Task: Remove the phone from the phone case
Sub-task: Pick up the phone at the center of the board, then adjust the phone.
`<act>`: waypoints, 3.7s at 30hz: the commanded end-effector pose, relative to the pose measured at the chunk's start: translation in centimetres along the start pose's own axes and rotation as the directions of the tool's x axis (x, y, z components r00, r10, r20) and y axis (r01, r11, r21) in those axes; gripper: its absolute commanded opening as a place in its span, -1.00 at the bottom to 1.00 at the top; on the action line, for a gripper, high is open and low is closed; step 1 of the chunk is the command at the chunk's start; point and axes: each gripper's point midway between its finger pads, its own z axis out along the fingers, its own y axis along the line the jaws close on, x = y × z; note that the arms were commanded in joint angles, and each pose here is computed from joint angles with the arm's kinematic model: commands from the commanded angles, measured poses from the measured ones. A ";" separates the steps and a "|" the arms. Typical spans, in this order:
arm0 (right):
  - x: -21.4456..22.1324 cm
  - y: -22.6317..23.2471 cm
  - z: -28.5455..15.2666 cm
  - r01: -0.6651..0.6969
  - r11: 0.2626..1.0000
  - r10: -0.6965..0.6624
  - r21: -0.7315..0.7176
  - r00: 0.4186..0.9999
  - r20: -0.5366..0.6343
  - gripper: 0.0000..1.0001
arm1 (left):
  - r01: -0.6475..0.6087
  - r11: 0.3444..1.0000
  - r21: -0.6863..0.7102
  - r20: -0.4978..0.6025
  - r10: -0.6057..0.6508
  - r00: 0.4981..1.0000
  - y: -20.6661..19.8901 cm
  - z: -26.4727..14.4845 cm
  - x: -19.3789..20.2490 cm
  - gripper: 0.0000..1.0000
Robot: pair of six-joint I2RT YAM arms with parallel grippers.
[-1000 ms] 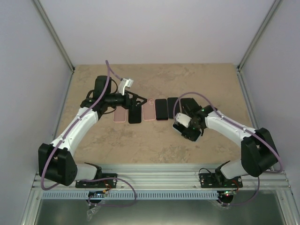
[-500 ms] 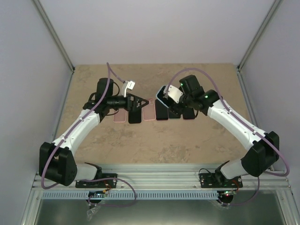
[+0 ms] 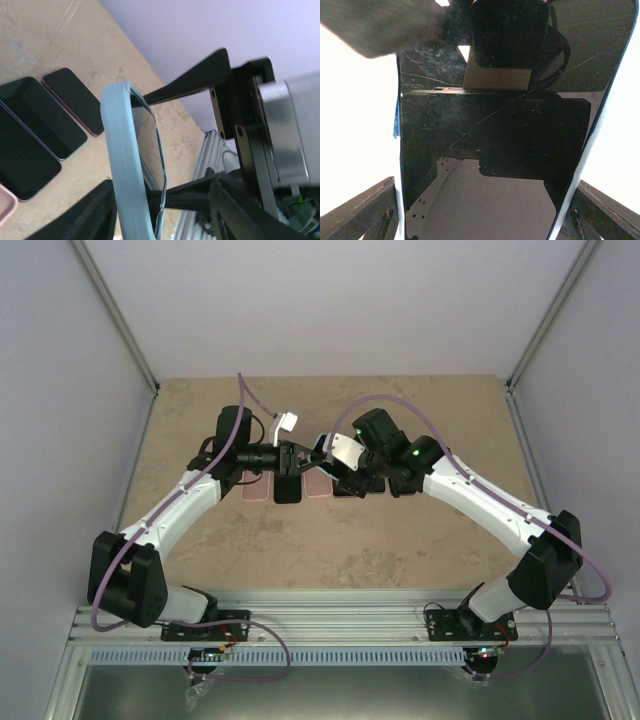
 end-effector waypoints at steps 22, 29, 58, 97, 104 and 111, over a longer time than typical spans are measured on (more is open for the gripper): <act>-1.5 3.2 -4.7 0.001 0.983 0.028 -0.183 0.988 0.153 0.95 | -0.145 0.985 0.092 -0.064 0.151 0.986 -2.7 -0.7 0.7 -1.00; -1.0 5.1 -7.6 -0.075 0.893 0.196 -0.443 0.952 0.234 0.95 | -0.255 0.948 0.193 -0.086 0.275 0.957 -5.1 -1.8 2.2 -1.00; -1.6 8.7 -7.1 -0.188 0.612 0.459 -0.768 0.875 0.152 -0.42 | -0.344 0.885 0.314 -0.130 0.399 0.908 -8.8 -1.5 4.0 -1.00; -1.6 8.2 -11.1 -0.070 0.589 0.482 -0.805 0.830 0.280 -0.99 | -0.392 0.871 0.296 -0.062 0.427 0.902 -9.8 -4.0 3.8 -0.04; -1.7 8.1 -11.1 -0.071 0.579 0.490 -0.812 0.827 0.277 -0.99 | -0.393 0.873 0.287 -0.071 0.429 0.900 -9.6 -3.5 4.0 -0.19; -1.9 8.3 -11.5 -0.053 0.563 0.495 -0.825 0.821 0.285 -0.99 | -0.383 0.881 0.278 -0.070 0.416 0.907 -9.4 -3.3 4.0 -0.36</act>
